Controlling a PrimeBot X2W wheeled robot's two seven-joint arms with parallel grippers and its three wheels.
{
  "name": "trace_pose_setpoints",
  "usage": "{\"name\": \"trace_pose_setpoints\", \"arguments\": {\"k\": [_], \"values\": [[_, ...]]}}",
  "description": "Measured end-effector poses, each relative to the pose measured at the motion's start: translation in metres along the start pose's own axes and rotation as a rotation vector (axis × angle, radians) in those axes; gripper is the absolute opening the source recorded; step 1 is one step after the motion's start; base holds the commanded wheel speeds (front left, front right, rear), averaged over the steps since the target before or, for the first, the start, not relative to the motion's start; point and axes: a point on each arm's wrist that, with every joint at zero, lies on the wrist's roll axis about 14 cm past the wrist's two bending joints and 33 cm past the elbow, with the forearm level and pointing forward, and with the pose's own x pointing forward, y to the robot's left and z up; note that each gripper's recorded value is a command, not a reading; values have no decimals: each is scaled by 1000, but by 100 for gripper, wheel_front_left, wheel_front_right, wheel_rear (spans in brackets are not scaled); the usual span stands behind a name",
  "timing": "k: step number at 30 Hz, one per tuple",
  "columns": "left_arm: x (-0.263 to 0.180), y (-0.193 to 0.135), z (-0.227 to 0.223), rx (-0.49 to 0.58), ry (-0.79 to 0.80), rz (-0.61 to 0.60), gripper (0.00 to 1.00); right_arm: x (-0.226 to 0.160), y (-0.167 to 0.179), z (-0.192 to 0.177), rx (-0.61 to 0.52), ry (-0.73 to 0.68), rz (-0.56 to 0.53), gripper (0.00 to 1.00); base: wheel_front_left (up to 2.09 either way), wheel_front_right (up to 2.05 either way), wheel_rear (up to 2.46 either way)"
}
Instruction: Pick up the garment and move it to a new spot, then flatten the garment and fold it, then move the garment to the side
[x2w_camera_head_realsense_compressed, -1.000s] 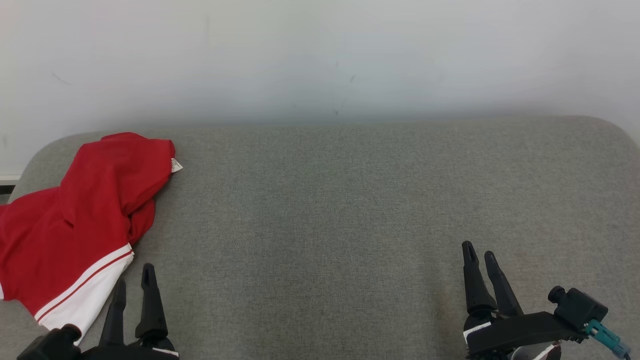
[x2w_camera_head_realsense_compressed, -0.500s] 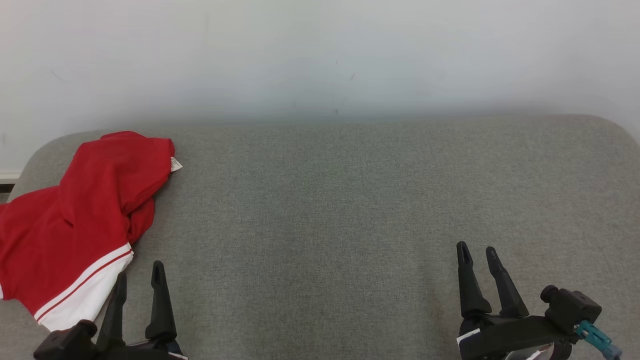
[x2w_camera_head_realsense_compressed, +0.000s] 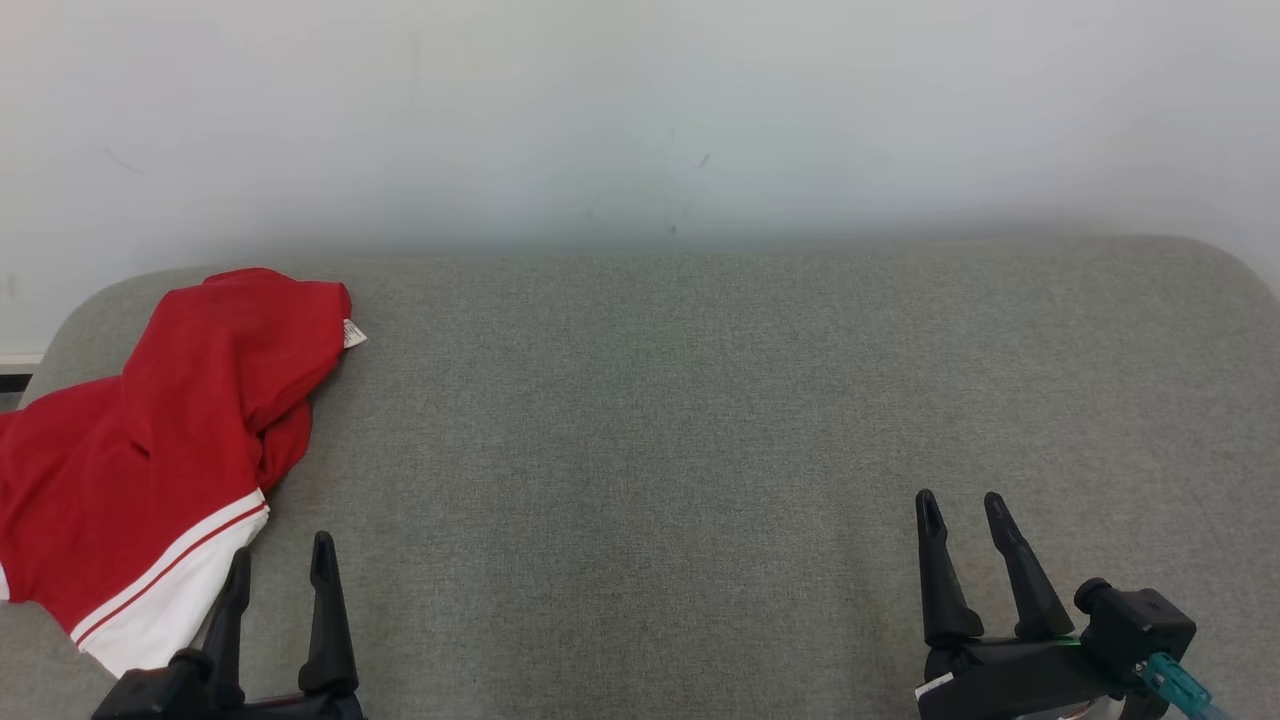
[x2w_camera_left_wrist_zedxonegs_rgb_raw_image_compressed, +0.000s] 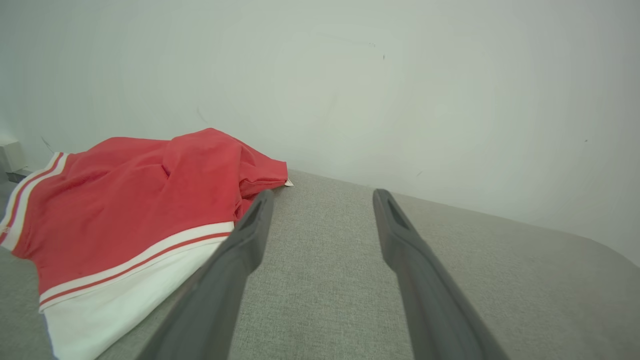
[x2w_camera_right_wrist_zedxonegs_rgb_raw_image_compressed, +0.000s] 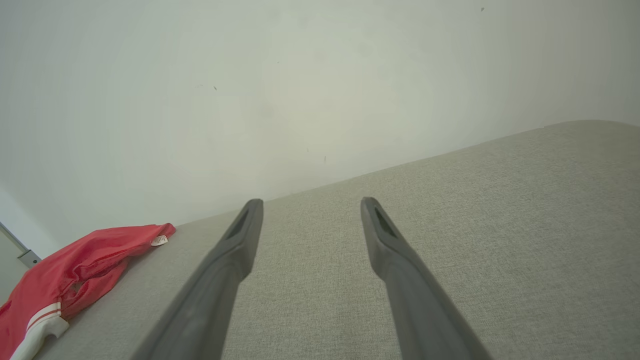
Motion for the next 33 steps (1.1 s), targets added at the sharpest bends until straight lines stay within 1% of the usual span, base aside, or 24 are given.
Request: {"name": "trace_pose_setpoints", "arguments": {"k": [19,33], "values": [[-5,-3,4,174,-28,-32,100,-3,2,9,-146,-38,22,100,0,0,0],[-7,-6,-4,241,-17,-53,100,-8,1,5,-219,-35,29,100,0,0,0]]}}
